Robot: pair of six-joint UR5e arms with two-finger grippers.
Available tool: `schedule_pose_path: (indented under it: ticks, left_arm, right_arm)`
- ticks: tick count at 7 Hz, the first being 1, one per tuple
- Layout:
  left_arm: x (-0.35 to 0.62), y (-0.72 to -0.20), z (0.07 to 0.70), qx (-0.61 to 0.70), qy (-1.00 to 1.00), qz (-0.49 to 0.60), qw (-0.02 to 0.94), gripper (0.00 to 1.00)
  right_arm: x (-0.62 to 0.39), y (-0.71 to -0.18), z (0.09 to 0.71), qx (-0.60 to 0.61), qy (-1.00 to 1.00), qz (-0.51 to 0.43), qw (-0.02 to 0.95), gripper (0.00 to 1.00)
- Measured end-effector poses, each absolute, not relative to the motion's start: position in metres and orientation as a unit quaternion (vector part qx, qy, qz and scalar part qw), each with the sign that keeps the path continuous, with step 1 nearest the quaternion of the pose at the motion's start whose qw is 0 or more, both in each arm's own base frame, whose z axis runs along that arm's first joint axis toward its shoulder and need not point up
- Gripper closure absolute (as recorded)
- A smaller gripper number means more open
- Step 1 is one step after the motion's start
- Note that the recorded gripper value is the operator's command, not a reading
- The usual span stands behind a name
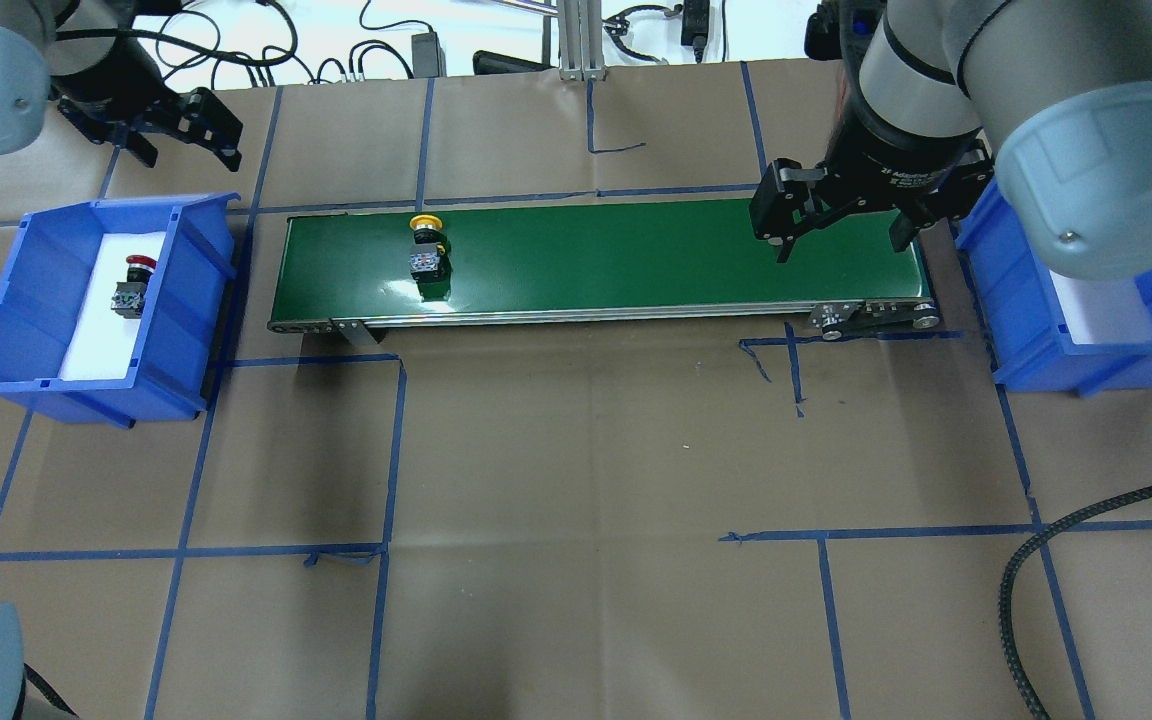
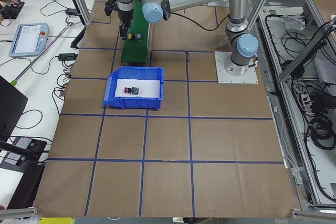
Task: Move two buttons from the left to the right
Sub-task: 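Release the yellow button and move the left gripper back over the bin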
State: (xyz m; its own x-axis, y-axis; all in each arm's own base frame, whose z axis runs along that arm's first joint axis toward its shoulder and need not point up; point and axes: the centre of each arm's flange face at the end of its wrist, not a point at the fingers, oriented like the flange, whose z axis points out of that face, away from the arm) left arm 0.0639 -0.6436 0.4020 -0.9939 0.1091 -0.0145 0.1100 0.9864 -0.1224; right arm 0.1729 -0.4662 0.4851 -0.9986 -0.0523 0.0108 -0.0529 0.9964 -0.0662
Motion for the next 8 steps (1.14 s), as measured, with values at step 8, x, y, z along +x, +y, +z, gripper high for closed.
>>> schedule_pose_path:
  ticks: [8]
  left_arm:
    - [0.203, -0.627, 0.294, 0.038, 0.998, -0.043, 0.002, 0.00]
  right_arm:
    - [0.173, -0.467, 0.484, 0.026, -0.999, 0.032, 0.005, 0.00]
